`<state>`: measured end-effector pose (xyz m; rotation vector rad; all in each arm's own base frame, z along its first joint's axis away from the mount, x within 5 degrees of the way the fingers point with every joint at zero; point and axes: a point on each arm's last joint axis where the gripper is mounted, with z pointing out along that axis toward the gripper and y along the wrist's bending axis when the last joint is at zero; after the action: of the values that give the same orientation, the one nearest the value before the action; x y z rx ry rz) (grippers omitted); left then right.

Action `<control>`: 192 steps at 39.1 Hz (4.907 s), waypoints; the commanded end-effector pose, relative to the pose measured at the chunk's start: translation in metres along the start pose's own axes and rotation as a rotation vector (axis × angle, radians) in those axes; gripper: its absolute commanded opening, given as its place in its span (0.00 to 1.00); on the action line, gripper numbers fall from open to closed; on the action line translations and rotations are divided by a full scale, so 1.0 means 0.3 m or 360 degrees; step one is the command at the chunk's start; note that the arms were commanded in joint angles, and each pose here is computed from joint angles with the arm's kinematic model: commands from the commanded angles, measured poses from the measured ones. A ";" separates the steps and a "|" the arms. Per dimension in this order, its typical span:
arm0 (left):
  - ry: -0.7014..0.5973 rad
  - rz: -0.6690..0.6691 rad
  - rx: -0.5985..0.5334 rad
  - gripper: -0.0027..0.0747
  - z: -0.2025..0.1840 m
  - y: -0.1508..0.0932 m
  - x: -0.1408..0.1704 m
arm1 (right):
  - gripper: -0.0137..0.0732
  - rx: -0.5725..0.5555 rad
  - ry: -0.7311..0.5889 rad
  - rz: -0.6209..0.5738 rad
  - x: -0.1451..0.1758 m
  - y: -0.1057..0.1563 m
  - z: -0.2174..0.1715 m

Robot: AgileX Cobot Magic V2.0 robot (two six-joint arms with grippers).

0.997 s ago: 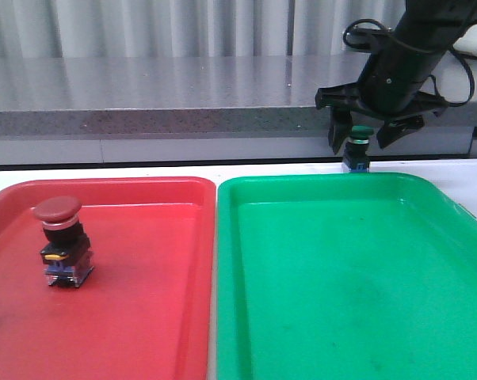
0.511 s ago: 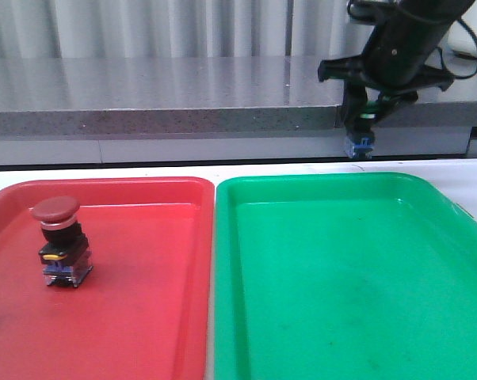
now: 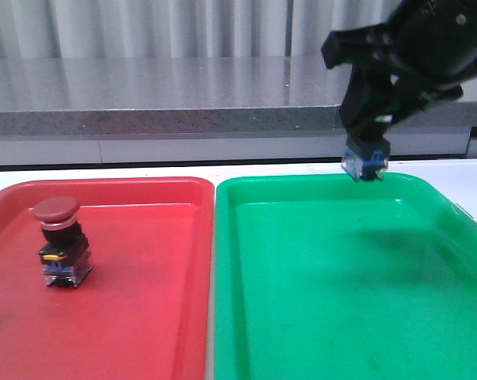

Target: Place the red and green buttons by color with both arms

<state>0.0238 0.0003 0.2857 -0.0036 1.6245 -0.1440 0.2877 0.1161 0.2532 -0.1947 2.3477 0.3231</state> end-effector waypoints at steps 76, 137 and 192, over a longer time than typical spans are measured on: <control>-0.0166 -0.0024 0.0029 0.01 -0.015 -0.006 -0.048 | 0.03 0.0238 -0.0907 0.0009 0.294 -0.152 -0.620; -0.0250 -0.0048 0.0017 0.01 0.020 -0.004 0.009 | 0.03 0.0256 -0.1179 -0.0072 0.470 -0.148 -0.714; -0.0214 -0.0115 -0.0175 0.01 0.120 0.041 0.264 | 0.03 0.0260 -0.1168 -0.0077 0.474 -0.149 -0.708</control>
<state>0.0562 0.0020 0.2033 -0.1522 1.5728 -0.0967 0.0558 0.0061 0.2774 -0.0256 1.7248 0.1577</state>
